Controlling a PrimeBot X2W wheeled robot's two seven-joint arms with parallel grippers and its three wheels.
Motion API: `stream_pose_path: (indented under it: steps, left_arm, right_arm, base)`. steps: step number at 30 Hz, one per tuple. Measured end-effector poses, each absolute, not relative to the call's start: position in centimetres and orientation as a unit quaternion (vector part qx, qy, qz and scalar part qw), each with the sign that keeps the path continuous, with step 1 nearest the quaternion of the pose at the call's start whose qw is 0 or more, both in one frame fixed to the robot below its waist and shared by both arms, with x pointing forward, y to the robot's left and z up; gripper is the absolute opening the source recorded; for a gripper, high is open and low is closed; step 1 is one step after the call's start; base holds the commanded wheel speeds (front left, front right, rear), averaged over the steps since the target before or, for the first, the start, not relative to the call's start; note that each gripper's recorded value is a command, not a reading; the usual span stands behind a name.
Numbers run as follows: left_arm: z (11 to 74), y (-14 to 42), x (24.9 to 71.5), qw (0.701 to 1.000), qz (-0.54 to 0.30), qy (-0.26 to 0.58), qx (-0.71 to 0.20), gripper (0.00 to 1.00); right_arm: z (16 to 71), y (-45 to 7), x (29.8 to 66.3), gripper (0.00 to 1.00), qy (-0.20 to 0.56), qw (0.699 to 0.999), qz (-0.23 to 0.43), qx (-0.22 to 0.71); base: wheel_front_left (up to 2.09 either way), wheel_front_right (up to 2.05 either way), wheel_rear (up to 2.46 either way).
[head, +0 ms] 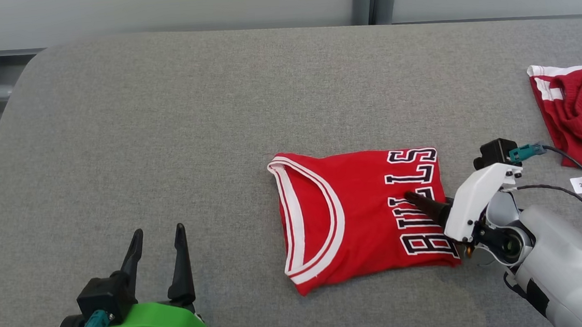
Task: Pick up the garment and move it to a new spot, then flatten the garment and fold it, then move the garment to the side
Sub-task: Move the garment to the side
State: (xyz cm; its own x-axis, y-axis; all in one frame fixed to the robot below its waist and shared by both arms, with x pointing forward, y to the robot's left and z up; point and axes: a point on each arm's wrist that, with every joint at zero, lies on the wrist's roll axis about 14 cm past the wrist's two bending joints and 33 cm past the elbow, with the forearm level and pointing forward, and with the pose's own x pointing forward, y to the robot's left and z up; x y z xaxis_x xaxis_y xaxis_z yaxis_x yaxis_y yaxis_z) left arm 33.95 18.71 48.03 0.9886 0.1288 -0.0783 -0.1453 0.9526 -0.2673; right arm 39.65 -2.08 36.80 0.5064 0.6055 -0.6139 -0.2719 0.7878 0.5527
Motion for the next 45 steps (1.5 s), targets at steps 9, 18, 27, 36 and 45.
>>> stream_pose_path:
  steps: [9,18,27,36,45]
  left_arm:
    - [48.0,19.1,33.9,0.987,0.076,0.03,-0.136,1.0]
    - [48.7,18.6,34.3,0.988,0.063,0.016,-0.137,1.0]
    - [49.1,16.6,35.1,0.99,0.031,0.012,-0.14,1.0]
    - [48.4,15.3,35.8,0.989,0.012,0.026,-0.142,1.0]
    - [47.4,15.6,35.9,0.989,0.019,0.042,-0.141,1.0]
  right_arm:
    - [37.4,-1.8,40.1,0.0,0.415,0.848,0.271,0.187]
    - [41.0,-7.0,43.9,0.0,0.354,0.892,0.23,0.161]
    - [46.8,-14.8,48.0,0.0,0.283,0.938,0.165,0.113]
    - [49.8,-19.0,50.9,0.0,0.266,0.954,0.12,0.071]
    - [50.0,-23.0,52.6,0.0,0.297,0.952,0.076,-0.012]
  base:
    - [0.0,0.0,0.0]
    - [0.0,0.0,0.0]
    - [0.0,0.0,0.0]
    - [0.0,0.0,0.0]
    - [0.0,0.0,0.0]
